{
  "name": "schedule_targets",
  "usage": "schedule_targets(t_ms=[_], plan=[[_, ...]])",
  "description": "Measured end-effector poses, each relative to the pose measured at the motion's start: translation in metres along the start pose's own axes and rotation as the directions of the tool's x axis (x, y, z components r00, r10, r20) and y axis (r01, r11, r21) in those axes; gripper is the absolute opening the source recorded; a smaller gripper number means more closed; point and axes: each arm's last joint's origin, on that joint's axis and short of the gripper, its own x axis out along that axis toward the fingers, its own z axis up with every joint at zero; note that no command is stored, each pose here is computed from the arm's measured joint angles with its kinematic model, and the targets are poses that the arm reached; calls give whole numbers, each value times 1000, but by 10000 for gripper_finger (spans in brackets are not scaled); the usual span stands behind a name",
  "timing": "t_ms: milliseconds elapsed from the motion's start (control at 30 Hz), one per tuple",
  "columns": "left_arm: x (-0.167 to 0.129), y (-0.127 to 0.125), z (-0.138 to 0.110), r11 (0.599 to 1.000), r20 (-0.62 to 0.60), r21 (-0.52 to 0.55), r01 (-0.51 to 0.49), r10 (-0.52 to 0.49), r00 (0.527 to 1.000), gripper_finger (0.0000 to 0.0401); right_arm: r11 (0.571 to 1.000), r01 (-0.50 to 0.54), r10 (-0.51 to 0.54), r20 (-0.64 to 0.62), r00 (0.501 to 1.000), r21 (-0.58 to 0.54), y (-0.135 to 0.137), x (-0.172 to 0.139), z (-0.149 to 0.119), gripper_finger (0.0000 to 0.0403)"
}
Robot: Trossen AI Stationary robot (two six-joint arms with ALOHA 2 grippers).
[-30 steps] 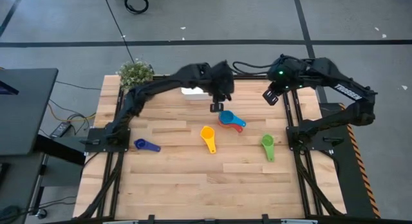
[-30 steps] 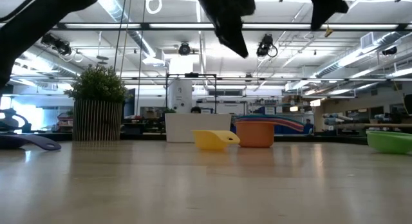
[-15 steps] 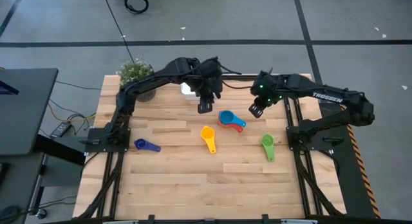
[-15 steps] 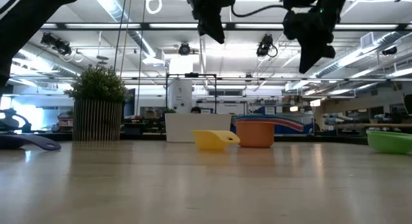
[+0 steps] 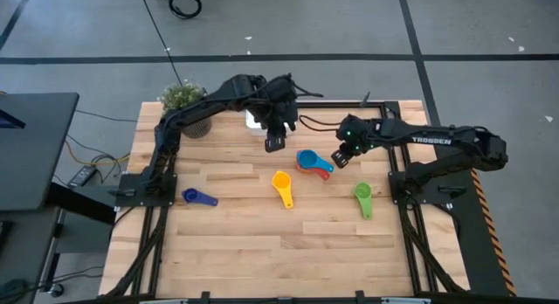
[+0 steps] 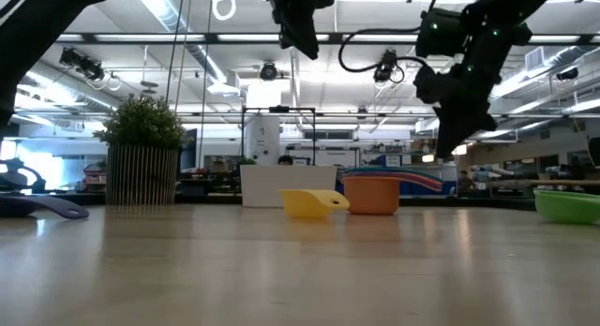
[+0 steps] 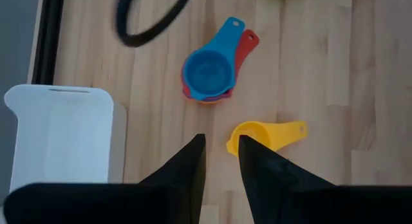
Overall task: Nest measuring cups in basket
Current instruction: Stack the light blue measuring cup on top of the red measuring cup, then stack the yellow measuring cup on top of the light blue measuring cup
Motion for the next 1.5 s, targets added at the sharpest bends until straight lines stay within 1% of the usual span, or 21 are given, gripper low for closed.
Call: schedule_targets(t_ms=[167,233,300,467,533,733,867,967,1067,1167,1367,1500], plan=[[-1,8,-1,1000,0,-16,-11,11,1000,100,999,-39,38,70,997,6,0,13,-5,12],[-1,11,-2,1000,0,-23,-14,14,1000,100,998,-53,50,91,995,25,1,20,-5,11],[-2,13,-3,999,1,-28,-17,17,1000,100,998,-52,49,87,995,31,2,26,-5,9],[-3,18,-4,999,1,-40,-24,24,1000,100,998,-57,57,54,997,0,8,45,-5,8],[-3,19,-4,999,1,-41,-25,25,1000,100,996,-90,91,41,995,-10,13,53,-4,9],[-3,19,-4,999,0,-41,-24,24,1000,100,967,-252,253,1,968,-39,34,71,-7,8],[-3,19,-4,999,-4,-41,-23,23,1000,100,958,-279,278,-15,960,-61,46,72,-11,8],[-3,19,-4,999,-3,-40,-24,23,1000,100,957,-277,278,5,960,-83,52,69,-10,7],[-3,19,-5,999,-8,-40,-23,23,1000,100,963,-248,251,19,968,-103,54,61,-7,7],[-3,18,-7,999,-35,-45,-18,16,999,100,960,-230,236,15,972,-162,53,49,-4,7],[-11,16,-18,996,-118,-85,-7,-4,993,100,939,-234,251,37,967,-250,54,7,4,7],[-28,13,-24,995,-115,-97,-9,-2,993,100,925,-221,254,73,964,-308,52,-26,8,7]])
